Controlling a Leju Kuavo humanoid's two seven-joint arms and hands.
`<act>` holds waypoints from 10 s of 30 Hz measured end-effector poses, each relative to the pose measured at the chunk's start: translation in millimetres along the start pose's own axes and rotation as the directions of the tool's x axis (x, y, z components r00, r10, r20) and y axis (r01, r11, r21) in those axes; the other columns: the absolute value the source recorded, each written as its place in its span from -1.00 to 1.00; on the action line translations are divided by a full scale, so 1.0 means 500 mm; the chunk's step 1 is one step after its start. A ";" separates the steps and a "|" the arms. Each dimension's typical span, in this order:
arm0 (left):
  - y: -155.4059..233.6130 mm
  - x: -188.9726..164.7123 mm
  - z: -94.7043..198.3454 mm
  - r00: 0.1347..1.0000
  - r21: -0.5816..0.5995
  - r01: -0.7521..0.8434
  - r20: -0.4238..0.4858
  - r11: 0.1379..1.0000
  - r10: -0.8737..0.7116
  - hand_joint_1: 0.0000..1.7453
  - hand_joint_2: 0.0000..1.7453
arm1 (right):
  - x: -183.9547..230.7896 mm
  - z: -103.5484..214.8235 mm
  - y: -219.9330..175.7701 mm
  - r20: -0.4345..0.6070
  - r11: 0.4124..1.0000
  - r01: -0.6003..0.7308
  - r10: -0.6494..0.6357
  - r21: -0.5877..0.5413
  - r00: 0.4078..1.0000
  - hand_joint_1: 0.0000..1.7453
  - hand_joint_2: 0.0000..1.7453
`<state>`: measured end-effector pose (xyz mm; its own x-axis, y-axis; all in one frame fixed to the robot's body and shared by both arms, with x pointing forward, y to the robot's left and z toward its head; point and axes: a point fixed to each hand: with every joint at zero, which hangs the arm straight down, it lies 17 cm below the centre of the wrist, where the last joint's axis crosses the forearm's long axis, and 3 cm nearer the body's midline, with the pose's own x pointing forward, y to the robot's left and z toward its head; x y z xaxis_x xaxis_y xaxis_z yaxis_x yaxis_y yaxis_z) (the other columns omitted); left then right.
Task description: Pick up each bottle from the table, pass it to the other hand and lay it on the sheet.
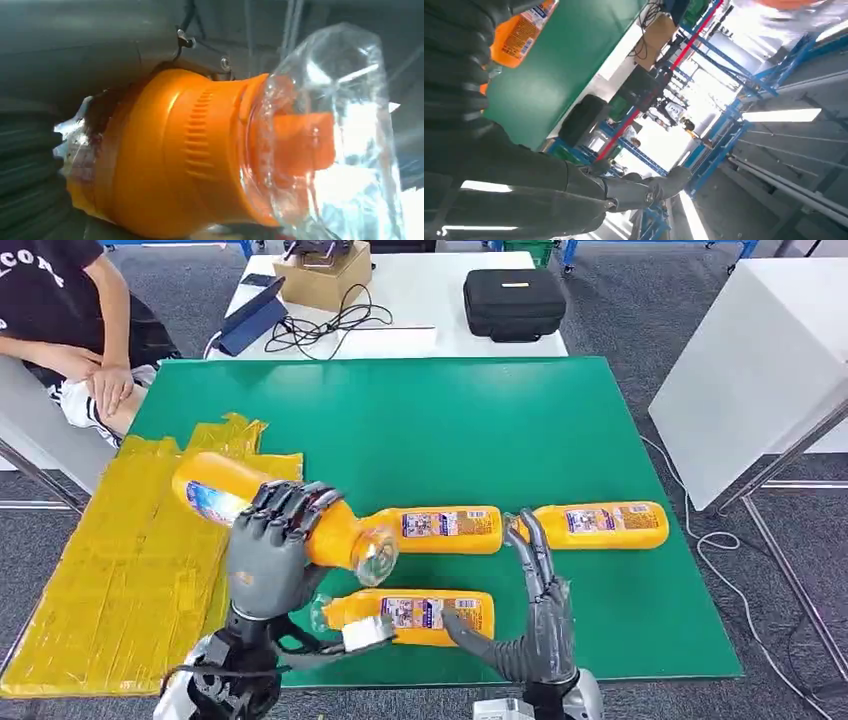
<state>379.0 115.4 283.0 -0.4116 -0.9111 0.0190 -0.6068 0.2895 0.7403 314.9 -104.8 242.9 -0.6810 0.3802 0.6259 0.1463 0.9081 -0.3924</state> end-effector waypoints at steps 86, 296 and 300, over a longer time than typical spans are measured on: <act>-0.478 -0.536 0.252 0.907 -0.935 0.003 -0.147 0.355 -0.394 -1.00 -1.00 | -0.106 0.054 0.098 -0.175 0.984 0.018 0.014 0.179 0.984 -1.00 1.00; -0.112 0.046 0.188 -0.242 -0.007 -0.968 -0.253 -0.252 0.937 -1.00 1.00 | -0.211 0.073 0.106 -0.308 0.996 0.000 0.026 0.085 0.951 1.00 1.00; -0.163 0.055 0.195 -0.259 0.026 -0.963 -0.363 -0.268 0.895 -1.00 1.00 | -0.173 0.066 0.120 -0.234 0.996 -0.013 0.034 0.092 0.972 1.00 1.00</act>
<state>350.8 95.1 157.8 -0.1897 0.3885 0.9017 0.5411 0.8077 -0.2341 359.1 -88.9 142.8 -0.4884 0.4418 0.7525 0.0887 0.8830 -0.4609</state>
